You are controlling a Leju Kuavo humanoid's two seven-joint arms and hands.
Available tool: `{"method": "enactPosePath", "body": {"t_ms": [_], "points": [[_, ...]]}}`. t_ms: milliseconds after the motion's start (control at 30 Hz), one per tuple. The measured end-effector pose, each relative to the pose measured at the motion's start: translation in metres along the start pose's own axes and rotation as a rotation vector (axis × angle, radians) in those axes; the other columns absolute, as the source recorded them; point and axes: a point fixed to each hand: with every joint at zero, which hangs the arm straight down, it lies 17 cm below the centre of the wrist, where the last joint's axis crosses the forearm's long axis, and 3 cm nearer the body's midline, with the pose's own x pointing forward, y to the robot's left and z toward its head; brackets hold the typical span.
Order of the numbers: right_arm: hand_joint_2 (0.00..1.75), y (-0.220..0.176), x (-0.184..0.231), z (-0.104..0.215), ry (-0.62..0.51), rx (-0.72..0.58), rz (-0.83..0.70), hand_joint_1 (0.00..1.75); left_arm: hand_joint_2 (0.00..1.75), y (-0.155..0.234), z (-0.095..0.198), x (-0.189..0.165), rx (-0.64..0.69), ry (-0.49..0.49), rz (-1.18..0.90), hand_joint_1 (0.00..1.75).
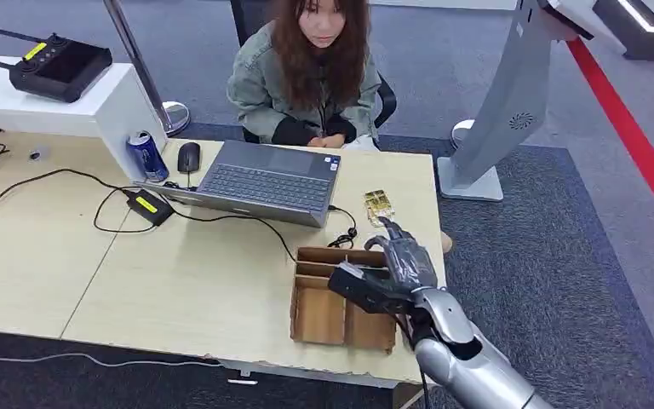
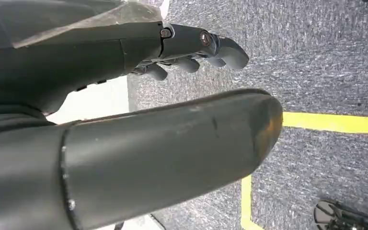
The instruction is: Pass the card to the sensor for recognition and then transmit it.
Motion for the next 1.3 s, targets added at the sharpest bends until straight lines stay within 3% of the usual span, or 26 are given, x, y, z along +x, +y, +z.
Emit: {"method": "enactPosePath", "body": {"t_ms": [400,800,1100,1167,1300], "points": [[1.75,0.0,-0.008,-0.001,0.011,-0.005,0.003,0.82,0.0,0.0,0.0,0.0,-0.002,0.0,-0.008,0.0],[1.75,-0.005,-0.013,-0.004,0.021,-0.017,0.0,0.99,0.0,-0.001,0.0,-0.001,-0.002,-0.001,-0.026,0.0],[1.75,-0.005,-0.013,-0.005,0.022,-0.016,-0.001,1.2,0.0,0.0,0.0,-0.001,-0.002,0.0,-0.03,0.0],[1.75,-0.004,-0.012,-0.005,0.022,-0.016,-0.002,1.4,0.0,0.0,0.0,-0.001,-0.002,0.0,-0.03,0.0],[1.75,-0.004,-0.012,-0.005,0.022,-0.015,-0.003,1.4,0.0,0.0,0.0,-0.001,-0.001,0.0,-0.031,0.0]]}}
